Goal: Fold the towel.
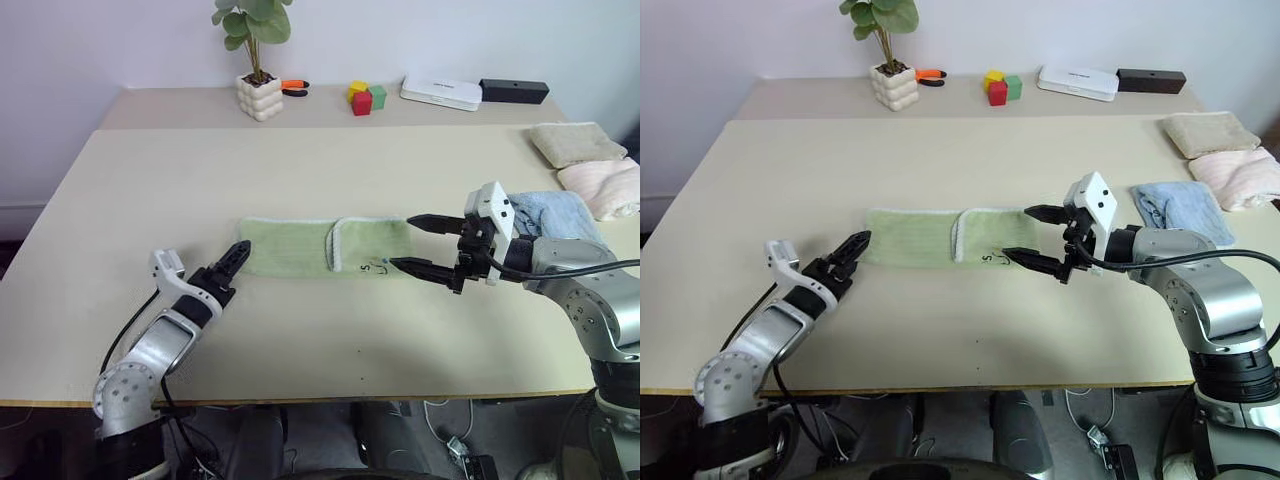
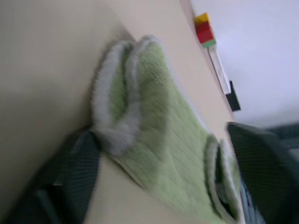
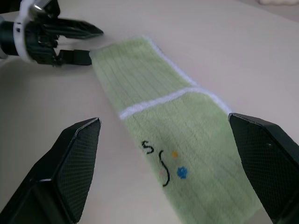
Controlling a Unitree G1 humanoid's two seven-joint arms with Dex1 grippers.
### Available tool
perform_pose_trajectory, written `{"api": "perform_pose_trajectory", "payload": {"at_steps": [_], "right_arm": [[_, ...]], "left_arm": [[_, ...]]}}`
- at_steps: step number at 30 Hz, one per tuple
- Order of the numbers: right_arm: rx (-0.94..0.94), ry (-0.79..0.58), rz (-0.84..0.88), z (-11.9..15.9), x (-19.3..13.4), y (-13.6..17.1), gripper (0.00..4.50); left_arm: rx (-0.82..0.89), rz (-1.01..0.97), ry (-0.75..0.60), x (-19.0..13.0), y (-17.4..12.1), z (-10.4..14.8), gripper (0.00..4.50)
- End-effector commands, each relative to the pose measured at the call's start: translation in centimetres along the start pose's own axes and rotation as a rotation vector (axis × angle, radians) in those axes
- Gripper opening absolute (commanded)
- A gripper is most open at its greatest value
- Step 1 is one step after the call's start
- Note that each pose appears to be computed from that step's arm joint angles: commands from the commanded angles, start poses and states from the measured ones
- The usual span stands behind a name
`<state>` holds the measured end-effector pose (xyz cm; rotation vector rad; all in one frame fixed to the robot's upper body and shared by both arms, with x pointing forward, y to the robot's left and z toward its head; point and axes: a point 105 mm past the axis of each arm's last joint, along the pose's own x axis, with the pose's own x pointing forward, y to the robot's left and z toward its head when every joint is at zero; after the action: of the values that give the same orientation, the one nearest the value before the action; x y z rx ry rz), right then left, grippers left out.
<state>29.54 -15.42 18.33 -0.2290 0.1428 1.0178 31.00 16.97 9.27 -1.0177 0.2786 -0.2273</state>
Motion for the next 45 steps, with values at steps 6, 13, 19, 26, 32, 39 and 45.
{"api": "perform_pose_trajectory", "payload": {"at_steps": [6,13,19,26,32,39,45], "right_arm": [[-0.056,-0.029,-0.039,1.1,-0.1,-0.3,4.50],[-0.057,-0.047,-0.067,1.5,-3.9,-1.2,4.50],[-0.115,-0.155,-0.155,3.3,-5.8,-2.1,4.50],[-0.123,-0.117,-0.194,2.3,-6.1,-1.9,4.50],[-0.119,-0.107,-0.233,2.1,-6.2,-1.8,4.50],[-0.114,-0.107,-0.256,2.4,-6.1,-1.6,4.50],[-0.090,-0.117,-0.261,2.4,-5.7,-2.1,4.50]], "left_arm": [[0.047,-0.029,0.049,1.2,-1.2,-0.6,0.05],[0.317,-0.324,0.103,2.7,-9.2,-0.7,0.05],[0.438,-0.598,0.247,4.4,-15.1,-4.8,0.05],[0.602,-0.692,0.490,7.5,-15.8,-12.9,0.05],[0.666,-0.711,0.558,8.9,-16.0,-17.2,0.05],[0.688,-0.717,0.630,9.0,-15.0,-19.2,1.80],[0.656,-0.749,0.665,8.1,-15.5,-18.7,4.43]]}}
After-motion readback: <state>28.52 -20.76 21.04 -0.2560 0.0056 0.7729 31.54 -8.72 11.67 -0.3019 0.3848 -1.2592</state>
